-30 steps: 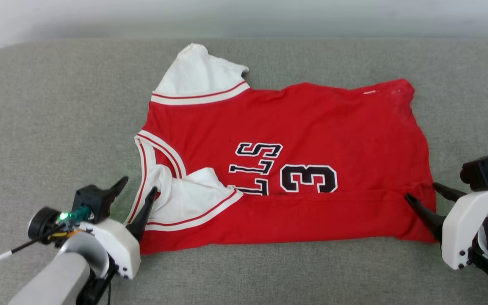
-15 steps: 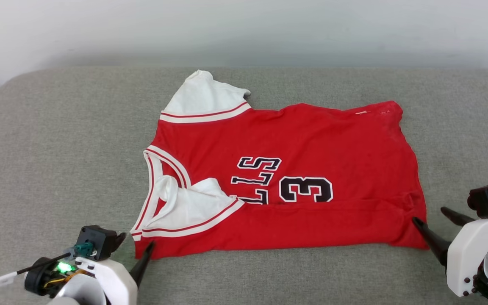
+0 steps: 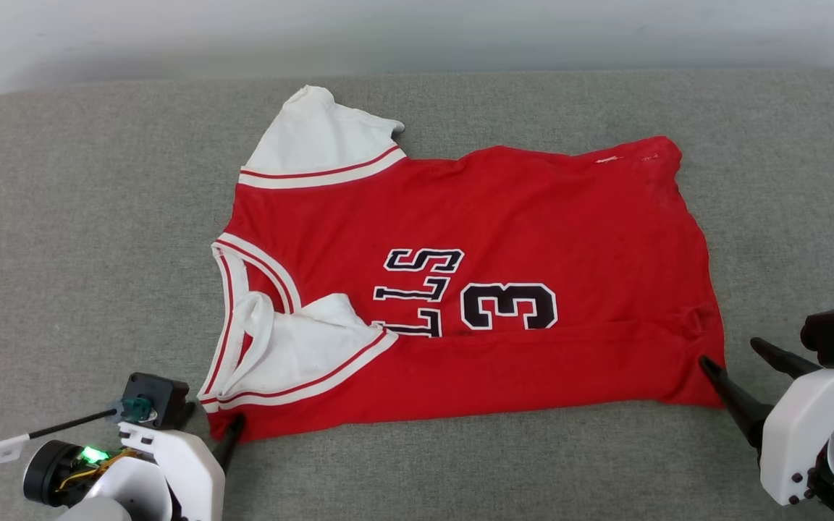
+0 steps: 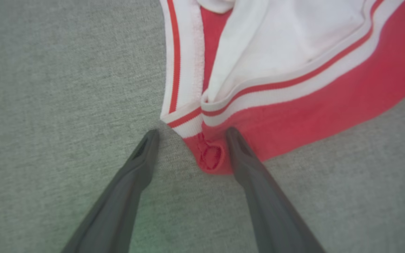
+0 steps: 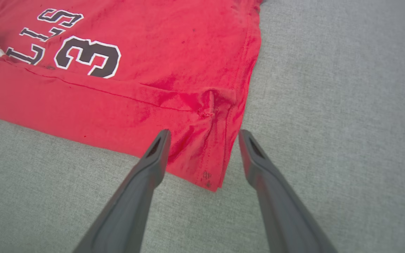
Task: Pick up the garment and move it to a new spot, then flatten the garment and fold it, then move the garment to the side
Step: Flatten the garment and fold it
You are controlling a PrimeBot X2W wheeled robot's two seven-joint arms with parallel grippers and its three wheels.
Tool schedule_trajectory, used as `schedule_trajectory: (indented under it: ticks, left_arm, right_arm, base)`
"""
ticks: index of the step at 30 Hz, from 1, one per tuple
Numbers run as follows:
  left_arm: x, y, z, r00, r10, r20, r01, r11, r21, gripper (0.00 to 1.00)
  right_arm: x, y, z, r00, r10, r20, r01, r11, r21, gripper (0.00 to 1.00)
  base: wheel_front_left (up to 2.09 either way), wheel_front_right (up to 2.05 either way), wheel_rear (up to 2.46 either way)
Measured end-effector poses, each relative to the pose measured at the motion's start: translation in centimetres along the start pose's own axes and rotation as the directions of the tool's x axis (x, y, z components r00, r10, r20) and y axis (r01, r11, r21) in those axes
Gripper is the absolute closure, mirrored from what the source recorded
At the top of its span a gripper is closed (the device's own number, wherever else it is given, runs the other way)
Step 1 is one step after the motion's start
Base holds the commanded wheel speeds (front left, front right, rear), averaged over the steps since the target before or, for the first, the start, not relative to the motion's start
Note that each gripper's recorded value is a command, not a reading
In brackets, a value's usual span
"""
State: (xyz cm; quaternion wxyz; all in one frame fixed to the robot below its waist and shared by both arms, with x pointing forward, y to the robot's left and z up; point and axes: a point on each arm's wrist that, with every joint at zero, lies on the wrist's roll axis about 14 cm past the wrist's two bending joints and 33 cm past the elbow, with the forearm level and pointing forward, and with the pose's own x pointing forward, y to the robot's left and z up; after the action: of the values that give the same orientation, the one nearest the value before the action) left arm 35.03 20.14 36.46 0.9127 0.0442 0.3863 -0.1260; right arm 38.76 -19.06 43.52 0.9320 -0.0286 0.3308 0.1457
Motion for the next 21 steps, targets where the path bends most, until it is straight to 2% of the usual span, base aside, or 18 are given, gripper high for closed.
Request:
schedule_trajectory:
  ticks: [1, 5, 13, 17, 21]
  left_arm:
    - [0.1, -0.3, -0.1, 1.0, -0.011, -0.007, 0.011, 1.0, -0.011, 1.0]
    - [0.1, -1.4, 0.0, 0.999, -0.048, -0.001, 0.048, 0.998, -0.044, 1.0]
    - [-1.9, -1.8, 1.1, 0.995, -0.038, 0.094, 0.042, 0.998, -0.039, 1.0]
    - [-3.5, -2.3, 3.4, 0.981, -0.038, 0.191, 0.052, 0.996, -0.067, 1.0]
    - [-4.9, -2.1, 4.5, 0.97, -0.027, 0.24, 0.038, 0.998, -0.041, 1.0]
  right_arm:
    - [0.0, -0.1, -0.1, 1.0, -0.002, -0.003, 0.002, 1.0, 0.001, 0.0]
    - [-0.2, -0.2, -0.1, 1.0, -0.01, -0.001, 0.01, 1.0, 0.005, 0.0]
    - [-1.0, -0.7, -0.9, 0.998, -0.049, -0.041, 0.048, 0.998, -0.039, 0.0]
    - [-0.6, -0.7, -1.9, 0.995, -0.061, -0.084, 0.061, 0.998, -0.004, 0.0]
    - [0.1, -0.5, -2.9, 0.989, -0.057, -0.137, 0.061, 0.998, 0.024, 0.0]
  base:
    - [0.0, 0.0, 0.0]
    - [0.0, 0.0, 0.0]
    - [0.0, 0.0, 0.0]
    - [0.0, 0.0, 0.0]
    - [0.0, 0.0, 0.0]
